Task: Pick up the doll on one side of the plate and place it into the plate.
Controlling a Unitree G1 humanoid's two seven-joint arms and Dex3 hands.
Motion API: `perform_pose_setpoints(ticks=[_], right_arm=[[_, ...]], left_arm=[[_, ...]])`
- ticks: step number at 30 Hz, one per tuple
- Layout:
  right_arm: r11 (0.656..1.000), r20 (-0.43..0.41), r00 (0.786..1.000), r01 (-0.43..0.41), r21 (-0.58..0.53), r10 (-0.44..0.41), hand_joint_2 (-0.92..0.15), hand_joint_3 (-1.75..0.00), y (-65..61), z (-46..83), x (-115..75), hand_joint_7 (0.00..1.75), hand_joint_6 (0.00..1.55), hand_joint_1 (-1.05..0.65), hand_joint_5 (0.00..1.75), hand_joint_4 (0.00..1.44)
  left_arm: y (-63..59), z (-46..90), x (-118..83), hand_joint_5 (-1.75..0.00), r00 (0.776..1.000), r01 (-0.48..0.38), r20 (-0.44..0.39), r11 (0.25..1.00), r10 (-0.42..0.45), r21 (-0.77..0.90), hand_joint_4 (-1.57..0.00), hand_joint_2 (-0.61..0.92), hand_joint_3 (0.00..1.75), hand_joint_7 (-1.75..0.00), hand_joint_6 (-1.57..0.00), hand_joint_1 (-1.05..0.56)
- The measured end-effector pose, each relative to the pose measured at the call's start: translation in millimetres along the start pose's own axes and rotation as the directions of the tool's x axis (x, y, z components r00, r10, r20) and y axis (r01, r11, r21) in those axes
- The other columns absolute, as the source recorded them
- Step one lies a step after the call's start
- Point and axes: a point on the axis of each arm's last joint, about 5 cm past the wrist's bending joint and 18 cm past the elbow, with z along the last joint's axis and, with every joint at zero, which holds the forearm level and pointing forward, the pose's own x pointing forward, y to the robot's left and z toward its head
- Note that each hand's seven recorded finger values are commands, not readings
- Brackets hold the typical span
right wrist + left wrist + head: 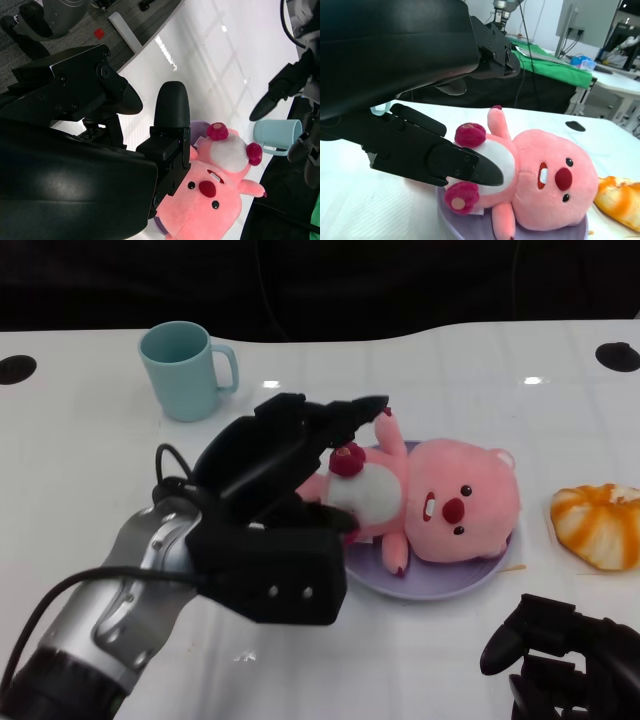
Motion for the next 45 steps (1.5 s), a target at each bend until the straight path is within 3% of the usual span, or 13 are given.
perform_pose_setpoints(ticks=[6,7,8,10,13,18,24,28,32,36,45], right_arm=[[1.0,0.0,1.0,-0.002,-0.001,0.002,-0.7,-1.09,-0.1,0.0,0.0,1.52,0.51,-0.02,1.75,0.63],[1.0,0.0,1.0,-0.003,-0.001,0.003,-0.69,-1.09,-0.1,0.1,0.0,1.52,0.51,-0.02,1.75,0.63],[1.0,0.0,1.0,-0.003,-0.001,0.003,-0.69,-1.09,-0.1,0.1,0.0,1.52,0.51,-0.02,1.75,0.63],[1.0,0.0,1.0,-0.003,-0.001,0.003,-0.69,-1.09,-0.1,0.1,0.1,1.52,0.51,-0.02,1.75,0.63],[1.0,0.0,1.0,-0.003,-0.002,0.003,-0.69,-1.09,-0.1,0.2,0.1,1.51,0.51,-0.02,1.75,0.63],[1.0,0.001,1.0,-0.004,-0.002,0.004,-0.7,-1.09,-0.2,0.2,0.1,1.51,0.51,-0.03,1.75,0.63],[1.0,0.001,1.0,-0.005,-0.004,0.005,-0.7,-1.09,-0.4,0.3,0.4,1.51,0.51,-0.03,1.75,0.63],[1.0,0.002,1.0,-0.007,-0.004,0.007,-0.69,-1.09,-0.5,0.3,0.5,1.51,0.51,-0.03,1.75,0.63],[1.0,0.002,1.0,-0.011,-0.004,0.011,-0.69,-1.09,-0.7,0.2,0.7,1.51,0.51,-0.04,1.75,0.62],[1.0,0.003,1.0,-0.011,-0.005,0.011,-0.69,-1.09,-0.8,0.3,0.8,1.51,0.51,-0.04,1.75,0.63],[1.0,0.002,1.0,-0.009,-0.009,0.009,-0.69,-1.09,-0.9,0.4,0.9,1.51,0.52,-0.05,1.75,0.63]], left_arm=[[-2.3,-4.7,-12.7,-1.0,0.994,-0.104,0.02,0.993,0.105,-0.048,-0.32,0.89,0.05,-0.23,-0.62,-0.08],[-3.0,-5.2,-14.7,-0.99,0.993,-0.115,0.024,0.992,0.116,-0.055,-0.41,0.85,0.18,-0.25,-0.7,-0.07],[-3.6,-5.9,-16.7,-0.98,0.992,-0.122,0.025,0.99,0.124,-0.064,-0.45,0.68,0.52,-0.24,-0.75,-0.06],[-4.5,-7.2,-20.2,-1.02,0.99,-0.134,0.026,0.988,0.137,-0.08,-0.59,0.47,0.97,-0.27,-0.86,-0.06],[-7.3,-9.4,-25.6,-1.04,0.99,-0.138,0.017,0.985,0.141,-0.1,-0.71,0.42,1.12,-0.3,-0.95,-0.03],[-12.6,-12.7,-37.5,-1.23,0.988,-0.148,0.028,0.978,0.154,-0.145,-0.87,0.49,1.13,-0.43,-1.07,-0.06],[-16.4,-16.7,-49.9,-1.56,0.988,-0.149,-0.001,0.967,0.152,-0.206,-0.95,0.39,1.37,-1.12,-0.96,-0.08],[-20.5,-17.6,-62.6,-1.71,0.99,-0.142,-0.052,0.958,0.133,-0.251,-0.95,0.34,1.46,-1.44,-0.89,-0.06],[-24.0,-18.0,-74.3,-1.74,0.988,-0.144,-0.104,0.947,0.118,-0.286,-0.96,0.3,1.55,-1.65,-0.82,-0.06],[-25.9,-15.5,-83.4,-1.75,0.986,-0.14,-0.136,0.931,0.099,-0.338,-0.96,0.3,1.55,-1.74,-0.76,-0.05],[-29.5,-8.6,-98.4,-1.75,0.969,-0.183,-0.233,0.868,0.081,-0.461,-0.92,0.34,1.5,-1.72,-0.75,0.02]])
